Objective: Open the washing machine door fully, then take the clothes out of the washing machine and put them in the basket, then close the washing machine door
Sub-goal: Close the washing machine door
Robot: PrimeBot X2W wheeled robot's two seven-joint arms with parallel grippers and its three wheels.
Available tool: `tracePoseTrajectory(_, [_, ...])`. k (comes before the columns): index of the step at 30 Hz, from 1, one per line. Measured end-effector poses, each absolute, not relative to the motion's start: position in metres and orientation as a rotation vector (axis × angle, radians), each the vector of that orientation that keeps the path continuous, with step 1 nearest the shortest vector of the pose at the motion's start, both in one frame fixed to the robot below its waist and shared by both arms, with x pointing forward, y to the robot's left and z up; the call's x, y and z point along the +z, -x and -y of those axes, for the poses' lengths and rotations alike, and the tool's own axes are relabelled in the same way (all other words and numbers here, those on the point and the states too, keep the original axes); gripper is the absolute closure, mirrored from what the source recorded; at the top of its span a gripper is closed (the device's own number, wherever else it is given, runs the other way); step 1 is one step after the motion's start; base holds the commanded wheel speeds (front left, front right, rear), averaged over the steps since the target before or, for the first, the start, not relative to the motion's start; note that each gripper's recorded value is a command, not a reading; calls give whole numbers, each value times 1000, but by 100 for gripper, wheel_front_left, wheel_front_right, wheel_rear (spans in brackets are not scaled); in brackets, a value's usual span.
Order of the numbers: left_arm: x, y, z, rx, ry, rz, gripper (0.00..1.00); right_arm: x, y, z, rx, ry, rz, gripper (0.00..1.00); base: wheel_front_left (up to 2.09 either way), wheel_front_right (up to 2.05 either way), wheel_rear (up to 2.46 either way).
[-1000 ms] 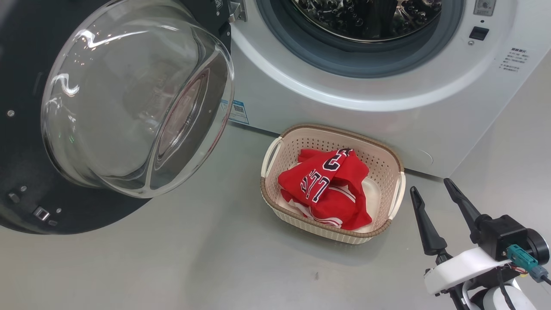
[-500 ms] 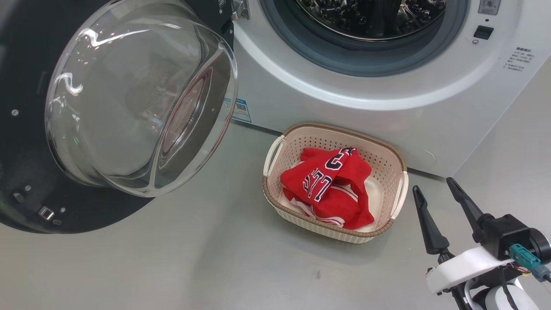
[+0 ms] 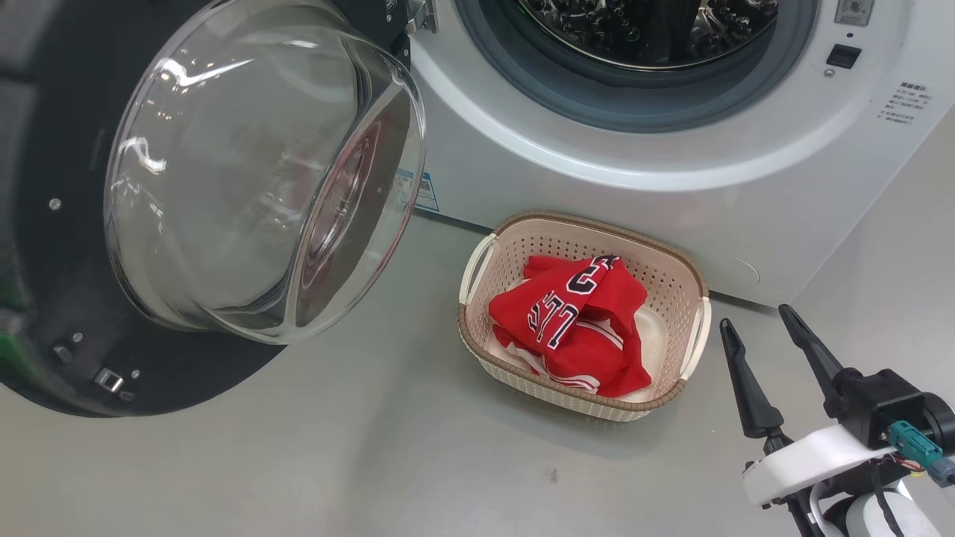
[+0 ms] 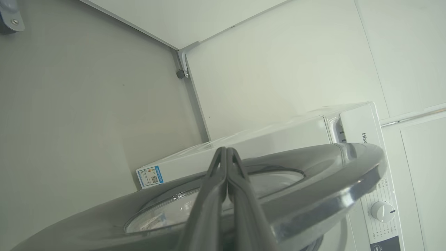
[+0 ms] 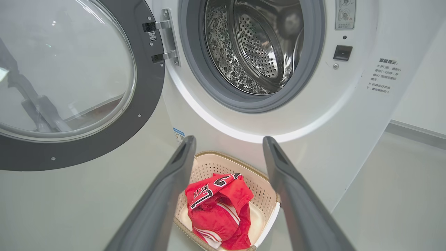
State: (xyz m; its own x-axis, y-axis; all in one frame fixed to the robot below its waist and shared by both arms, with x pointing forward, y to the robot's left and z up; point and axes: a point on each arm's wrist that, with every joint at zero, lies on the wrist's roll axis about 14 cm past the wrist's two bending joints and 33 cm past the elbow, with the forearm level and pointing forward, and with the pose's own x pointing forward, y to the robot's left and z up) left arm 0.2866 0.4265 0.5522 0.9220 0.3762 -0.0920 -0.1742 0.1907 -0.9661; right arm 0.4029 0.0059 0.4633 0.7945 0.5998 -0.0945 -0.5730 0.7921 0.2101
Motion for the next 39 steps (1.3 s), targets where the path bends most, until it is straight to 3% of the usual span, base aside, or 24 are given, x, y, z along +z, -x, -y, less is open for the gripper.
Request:
tracePoseTrajectory(19, [548,-299,-354,119,1450,128,100,470,-406,3,605,-173,-130,0,0,0,0])
tracePoseTrajectory(39, [542,-315,-258,-165,1503,-82,100,475,-403,26,525,-187,-115,0,0,0,0])
